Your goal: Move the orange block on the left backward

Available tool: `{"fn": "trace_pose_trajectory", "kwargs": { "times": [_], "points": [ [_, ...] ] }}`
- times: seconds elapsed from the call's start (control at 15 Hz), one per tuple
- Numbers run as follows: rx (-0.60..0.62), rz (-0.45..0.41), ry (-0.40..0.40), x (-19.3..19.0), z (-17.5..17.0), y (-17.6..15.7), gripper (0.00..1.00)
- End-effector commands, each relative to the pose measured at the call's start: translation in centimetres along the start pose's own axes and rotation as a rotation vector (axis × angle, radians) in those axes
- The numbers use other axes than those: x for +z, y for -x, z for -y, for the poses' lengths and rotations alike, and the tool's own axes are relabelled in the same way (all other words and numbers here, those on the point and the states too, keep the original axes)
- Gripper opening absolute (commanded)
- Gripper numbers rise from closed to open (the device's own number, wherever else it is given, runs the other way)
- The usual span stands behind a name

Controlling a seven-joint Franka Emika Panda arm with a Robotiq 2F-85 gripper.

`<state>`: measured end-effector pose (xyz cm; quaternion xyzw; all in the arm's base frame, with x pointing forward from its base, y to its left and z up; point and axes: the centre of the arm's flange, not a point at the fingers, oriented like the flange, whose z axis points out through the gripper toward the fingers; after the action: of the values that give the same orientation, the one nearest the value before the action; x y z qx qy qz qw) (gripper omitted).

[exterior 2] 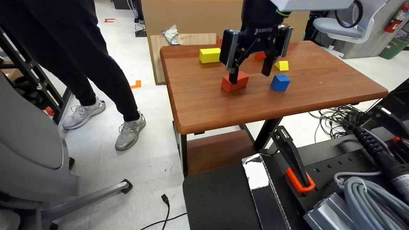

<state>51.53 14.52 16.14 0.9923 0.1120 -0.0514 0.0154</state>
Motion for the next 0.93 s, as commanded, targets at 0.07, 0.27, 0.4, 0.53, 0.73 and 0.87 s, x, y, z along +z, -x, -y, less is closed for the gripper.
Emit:
{"fn": "trace_pose_trajectory", "kwargs": {
  "times": [0.07,0.27,0.4,0.53,0.73,0.87],
  "points": [
    [-0.003,-0.044,0.020,1.6,0.7,-2.0,1.00],
    [-0.020,-0.065,0.019,2.0,1.4,-2.5,1.00],
    [-0.032,-0.077,0.019,2.2,1.9,-2.8,1.00],
    [-0.043,-0.082,0.020,2.4,2.4,-3.0,0.75],
    [-0.062,-0.077,0.015,2.1,2.6,-2.5,0.58],
    [-0.071,-0.080,0.008,1.6,2.5,-2.1,0.42]
  ]
}}
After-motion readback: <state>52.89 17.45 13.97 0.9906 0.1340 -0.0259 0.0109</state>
